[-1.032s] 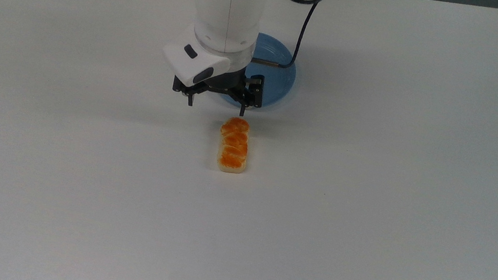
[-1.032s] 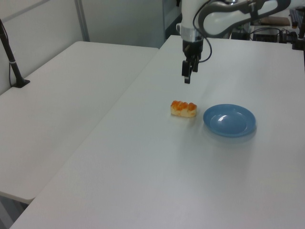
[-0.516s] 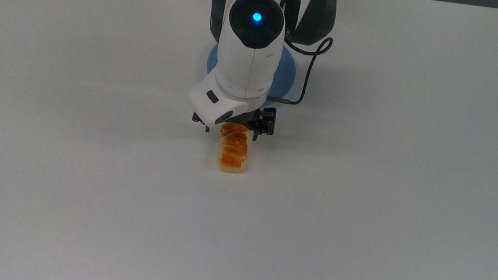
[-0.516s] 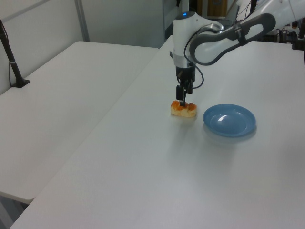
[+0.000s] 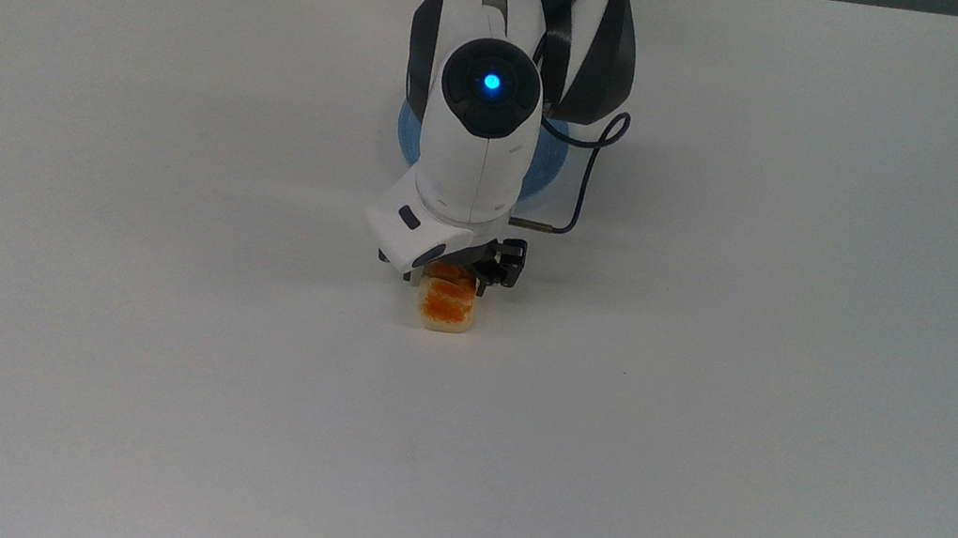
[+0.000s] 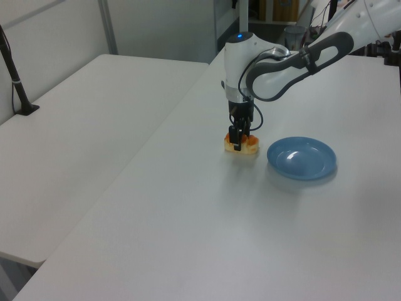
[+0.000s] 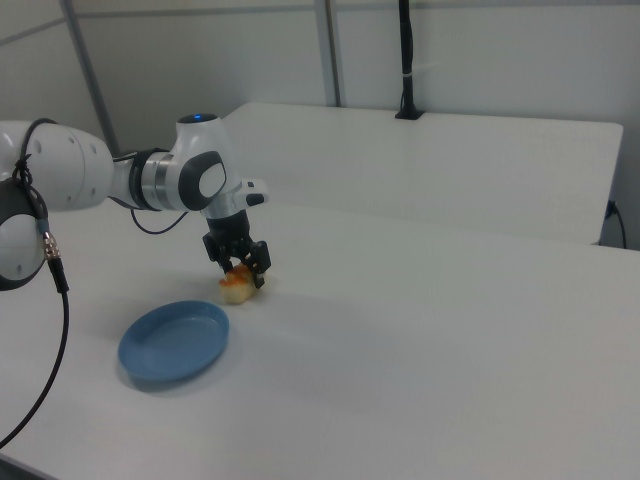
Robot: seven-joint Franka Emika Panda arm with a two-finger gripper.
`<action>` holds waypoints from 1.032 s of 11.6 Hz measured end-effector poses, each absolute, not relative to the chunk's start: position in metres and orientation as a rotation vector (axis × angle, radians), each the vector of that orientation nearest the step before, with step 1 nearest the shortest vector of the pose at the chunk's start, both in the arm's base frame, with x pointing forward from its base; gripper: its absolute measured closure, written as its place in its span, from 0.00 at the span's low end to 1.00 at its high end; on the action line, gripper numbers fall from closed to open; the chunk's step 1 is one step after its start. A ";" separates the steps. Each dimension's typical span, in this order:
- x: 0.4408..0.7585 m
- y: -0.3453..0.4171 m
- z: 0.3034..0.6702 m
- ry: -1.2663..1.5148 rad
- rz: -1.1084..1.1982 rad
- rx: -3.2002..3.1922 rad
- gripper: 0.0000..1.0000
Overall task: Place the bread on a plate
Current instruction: 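Close the gripper on the orange bread roll, then lift the bread roll and carry it over the blue plate, lowering it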
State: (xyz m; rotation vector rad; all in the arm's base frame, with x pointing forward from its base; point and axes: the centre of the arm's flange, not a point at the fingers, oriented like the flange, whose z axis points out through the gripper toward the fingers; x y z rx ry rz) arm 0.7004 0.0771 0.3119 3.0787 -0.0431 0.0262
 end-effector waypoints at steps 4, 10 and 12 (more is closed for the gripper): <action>0.704 0.085 0.308 -0.076 0.060 3.081 0.60; 0.677 0.078 0.387 -0.096 0.132 3.092 0.63; 0.649 0.073 0.398 -0.054 0.099 3.094 0.63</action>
